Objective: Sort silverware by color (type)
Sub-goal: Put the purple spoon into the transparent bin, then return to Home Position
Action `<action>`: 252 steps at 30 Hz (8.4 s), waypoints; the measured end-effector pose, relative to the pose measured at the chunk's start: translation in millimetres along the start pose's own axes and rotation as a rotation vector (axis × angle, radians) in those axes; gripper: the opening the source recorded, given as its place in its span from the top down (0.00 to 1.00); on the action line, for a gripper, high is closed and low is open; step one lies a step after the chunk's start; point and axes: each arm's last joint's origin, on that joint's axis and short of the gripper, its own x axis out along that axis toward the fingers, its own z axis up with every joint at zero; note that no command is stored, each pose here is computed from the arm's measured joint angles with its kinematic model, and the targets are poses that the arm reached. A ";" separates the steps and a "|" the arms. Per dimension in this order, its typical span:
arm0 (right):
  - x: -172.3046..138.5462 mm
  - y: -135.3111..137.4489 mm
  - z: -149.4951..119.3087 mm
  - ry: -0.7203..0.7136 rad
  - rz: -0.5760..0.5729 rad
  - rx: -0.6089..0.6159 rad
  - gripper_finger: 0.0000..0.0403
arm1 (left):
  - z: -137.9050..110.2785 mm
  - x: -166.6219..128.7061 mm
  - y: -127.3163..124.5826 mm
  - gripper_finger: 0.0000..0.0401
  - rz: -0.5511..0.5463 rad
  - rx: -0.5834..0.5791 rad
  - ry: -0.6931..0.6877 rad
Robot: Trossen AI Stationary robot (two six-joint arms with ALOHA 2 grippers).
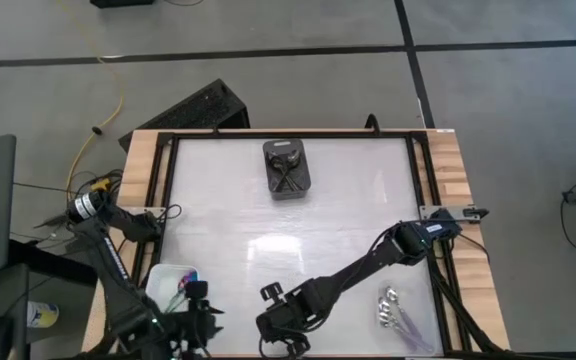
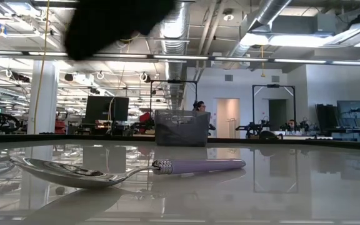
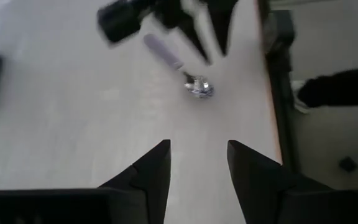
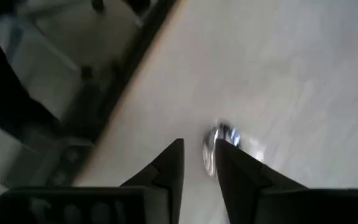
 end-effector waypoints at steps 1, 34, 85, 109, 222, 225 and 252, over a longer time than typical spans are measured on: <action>4.1 -1.1 -3.4 0.016 -0.003 -0.005 0.70 | 2.7 2.0 0.3 0.64 -0.017 0.014 0.004; 47.9 -20.0 -52.9 0.180 -0.047 -0.050 0.90 | -23.7 21.1 4.5 0.57 0.036 0.109 0.037; -152.2 152.7 -201.3 0.201 -0.673 1.396 0.96 | -53.4 -12.3 191.6 0.57 -0.467 -0.096 -0.757; -141.3 130.3 -193.1 0.316 -0.673 1.488 0.89 | -59.5 -16.5 180.8 0.57 -0.515 -0.141 -0.719; -185.8 -104.9 -388.9 -1.024 -0.419 0.515 0.92 | -162.1 14.3 244.7 0.57 0.006 -0.164 -0.816; -183.3 -105.0 -390.6 -0.981 -0.441 0.481 0.92 | -162.1 14.3 244.8 0.57 0.006 -0.164 -0.815; -200.2 -78.3 -397.8 -1.017 -0.588 0.154 0.92 | -162.3 14.6 244.6 0.57 0.004 -0.164 -0.815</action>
